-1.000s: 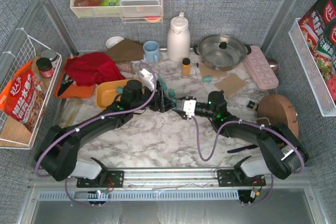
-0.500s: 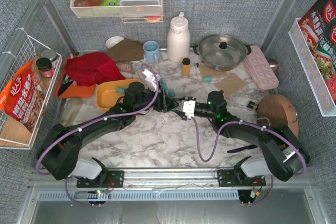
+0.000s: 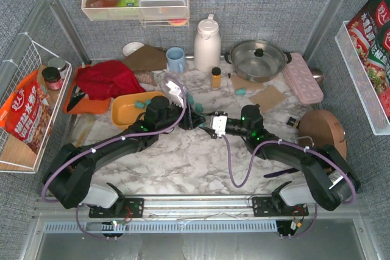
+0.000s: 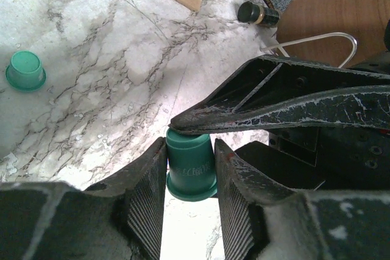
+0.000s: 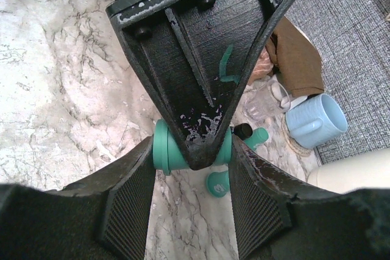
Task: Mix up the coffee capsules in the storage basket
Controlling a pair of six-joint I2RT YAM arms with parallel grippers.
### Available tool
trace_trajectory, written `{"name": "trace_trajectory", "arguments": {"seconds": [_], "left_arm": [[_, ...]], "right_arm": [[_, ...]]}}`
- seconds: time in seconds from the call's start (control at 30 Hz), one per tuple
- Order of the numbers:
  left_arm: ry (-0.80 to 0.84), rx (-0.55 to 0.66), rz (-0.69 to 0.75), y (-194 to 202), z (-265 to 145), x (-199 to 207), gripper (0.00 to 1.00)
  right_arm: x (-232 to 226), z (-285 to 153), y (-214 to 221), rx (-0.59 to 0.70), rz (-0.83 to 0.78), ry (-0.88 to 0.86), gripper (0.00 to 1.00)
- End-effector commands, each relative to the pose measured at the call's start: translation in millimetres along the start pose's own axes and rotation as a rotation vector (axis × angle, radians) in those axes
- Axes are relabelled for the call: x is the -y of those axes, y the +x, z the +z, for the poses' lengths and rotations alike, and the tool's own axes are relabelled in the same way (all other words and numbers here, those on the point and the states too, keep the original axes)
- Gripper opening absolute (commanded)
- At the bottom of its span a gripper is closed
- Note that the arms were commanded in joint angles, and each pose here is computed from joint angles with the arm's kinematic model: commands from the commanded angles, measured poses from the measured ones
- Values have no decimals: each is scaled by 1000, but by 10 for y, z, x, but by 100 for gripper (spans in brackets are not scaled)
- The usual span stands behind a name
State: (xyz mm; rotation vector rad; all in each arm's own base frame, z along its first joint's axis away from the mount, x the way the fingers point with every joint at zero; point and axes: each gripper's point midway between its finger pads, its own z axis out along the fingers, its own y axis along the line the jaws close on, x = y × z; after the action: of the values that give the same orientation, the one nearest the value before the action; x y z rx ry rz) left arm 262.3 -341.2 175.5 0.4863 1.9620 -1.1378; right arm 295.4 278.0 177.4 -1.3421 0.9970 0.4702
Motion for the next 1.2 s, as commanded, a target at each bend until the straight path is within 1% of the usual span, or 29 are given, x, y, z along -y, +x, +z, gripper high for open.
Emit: {"name": "trace_trajectory", "arguments": {"seconds": [0.0,0.1,0.17,0.3,0.37,0.47,0.5,0.57,0.67,0.77,0.83,0.9,1.0,1.1,1.17], "left_arm": [[60,16,29,-55,12,139,41],[62,16,31,-51,11,150,35],[63,18,32,-58,9,154,33],[68,23,36,-75,-3,176,28],[68,25,37,-90,-10,181,26],[69,28,37,-106,-19,195,24],[62,28,43,-118,-25,188,23],[10,24,65,-150,-48,116,22],[-204,28,109,-255,-156,-218,21],[-489,41,138,-388,-411,-727,21],[-674,61,106,-463,-645,-1096,21],[-822,84,38,-495,-890,-1449,22],[-955,137,-54,-508,-1166,-1857,23],[-1046,171,-84,-477,-1316,-2123,24],[-1079,185,-101,-461,-1348,-2250,26]], "right_arm": [[39,15,-76,22,-15,-1,41],[44,15,-76,18,-12,0,43],[49,15,-76,16,-10,0,48],[64,11,-57,5,0,11,69],[79,9,-46,-3,9,19,77],[78,8,-41,-9,13,14,86],[66,5,-30,-16,16,8,89],[63,-18,-13,-35,8,5,98],[83,-75,0,-66,1,14,99],[133,-100,-5,-88,20,35,99],[197,-101,24,-111,65,67,99],[257,-99,79,-137,123,108,99],[399,-104,157,-174,246,205,99],[519,-116,240,-214,371,298,99],[564,-130,328,-262,446,342,99]]}}
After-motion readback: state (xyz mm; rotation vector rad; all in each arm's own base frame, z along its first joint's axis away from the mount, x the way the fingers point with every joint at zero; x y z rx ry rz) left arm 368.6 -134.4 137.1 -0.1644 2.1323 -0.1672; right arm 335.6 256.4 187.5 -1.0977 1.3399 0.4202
